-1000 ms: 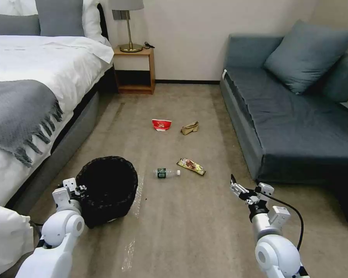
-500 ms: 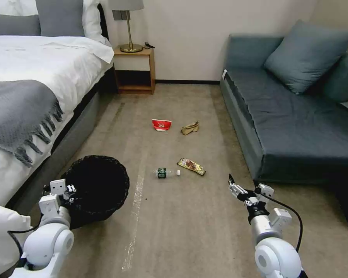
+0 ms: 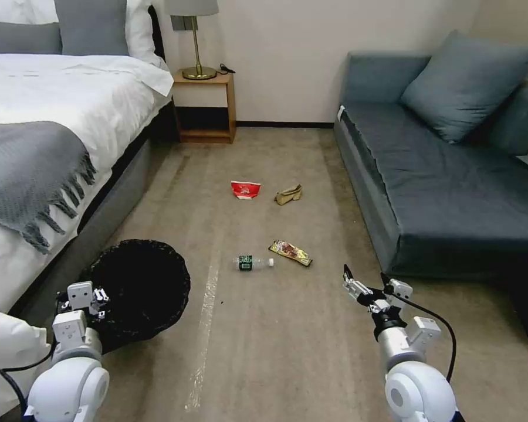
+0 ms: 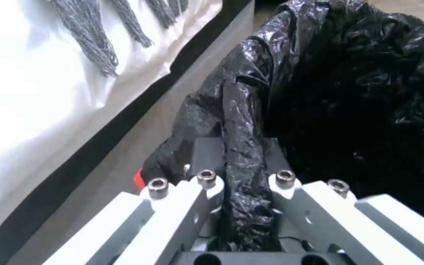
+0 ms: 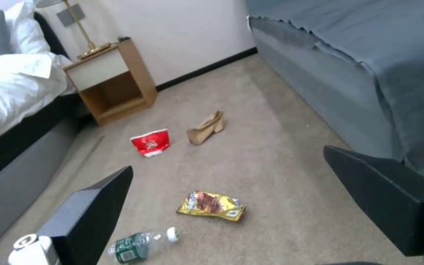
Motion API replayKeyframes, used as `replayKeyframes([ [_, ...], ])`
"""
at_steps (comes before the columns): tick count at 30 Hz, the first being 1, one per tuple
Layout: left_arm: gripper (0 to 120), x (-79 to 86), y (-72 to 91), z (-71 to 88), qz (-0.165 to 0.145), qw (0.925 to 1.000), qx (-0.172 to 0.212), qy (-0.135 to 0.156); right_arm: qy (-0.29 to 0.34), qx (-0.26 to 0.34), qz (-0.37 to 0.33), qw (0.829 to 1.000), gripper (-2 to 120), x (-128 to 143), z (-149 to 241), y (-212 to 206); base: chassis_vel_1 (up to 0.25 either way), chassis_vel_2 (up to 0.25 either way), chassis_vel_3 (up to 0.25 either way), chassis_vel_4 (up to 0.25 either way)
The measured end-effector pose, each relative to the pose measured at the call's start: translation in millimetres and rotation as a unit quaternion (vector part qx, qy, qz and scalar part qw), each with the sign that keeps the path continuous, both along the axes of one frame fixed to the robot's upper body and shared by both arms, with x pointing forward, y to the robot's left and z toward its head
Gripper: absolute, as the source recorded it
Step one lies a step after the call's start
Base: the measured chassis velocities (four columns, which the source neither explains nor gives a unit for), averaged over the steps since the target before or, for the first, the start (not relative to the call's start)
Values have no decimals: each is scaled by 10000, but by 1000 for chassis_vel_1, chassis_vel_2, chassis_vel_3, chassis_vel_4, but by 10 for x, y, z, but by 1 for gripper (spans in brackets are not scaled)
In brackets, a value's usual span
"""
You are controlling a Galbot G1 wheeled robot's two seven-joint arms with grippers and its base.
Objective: Pick up the trash bin, then pick up the garbage on the floor and place it into the trash bin.
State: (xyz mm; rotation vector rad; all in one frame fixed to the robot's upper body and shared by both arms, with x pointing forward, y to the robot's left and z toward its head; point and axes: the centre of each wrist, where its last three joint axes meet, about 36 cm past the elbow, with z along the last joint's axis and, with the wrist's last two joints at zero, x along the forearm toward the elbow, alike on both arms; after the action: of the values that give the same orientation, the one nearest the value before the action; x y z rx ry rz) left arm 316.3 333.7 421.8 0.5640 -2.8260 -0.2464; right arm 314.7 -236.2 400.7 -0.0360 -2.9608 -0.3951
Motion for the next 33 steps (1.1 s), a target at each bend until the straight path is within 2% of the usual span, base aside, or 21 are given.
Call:
replayKeyframes([
  [20,4,19,-45,-107,-38,10000,-70,0,-34,6,25,10000,100,25,-62,-36,0,0,0,0],
  [33,4,36,-6,-203,-38,10000,-71,49,-6,35,15,10000,100,20,-142,-18,-78,78,83,-84],
])
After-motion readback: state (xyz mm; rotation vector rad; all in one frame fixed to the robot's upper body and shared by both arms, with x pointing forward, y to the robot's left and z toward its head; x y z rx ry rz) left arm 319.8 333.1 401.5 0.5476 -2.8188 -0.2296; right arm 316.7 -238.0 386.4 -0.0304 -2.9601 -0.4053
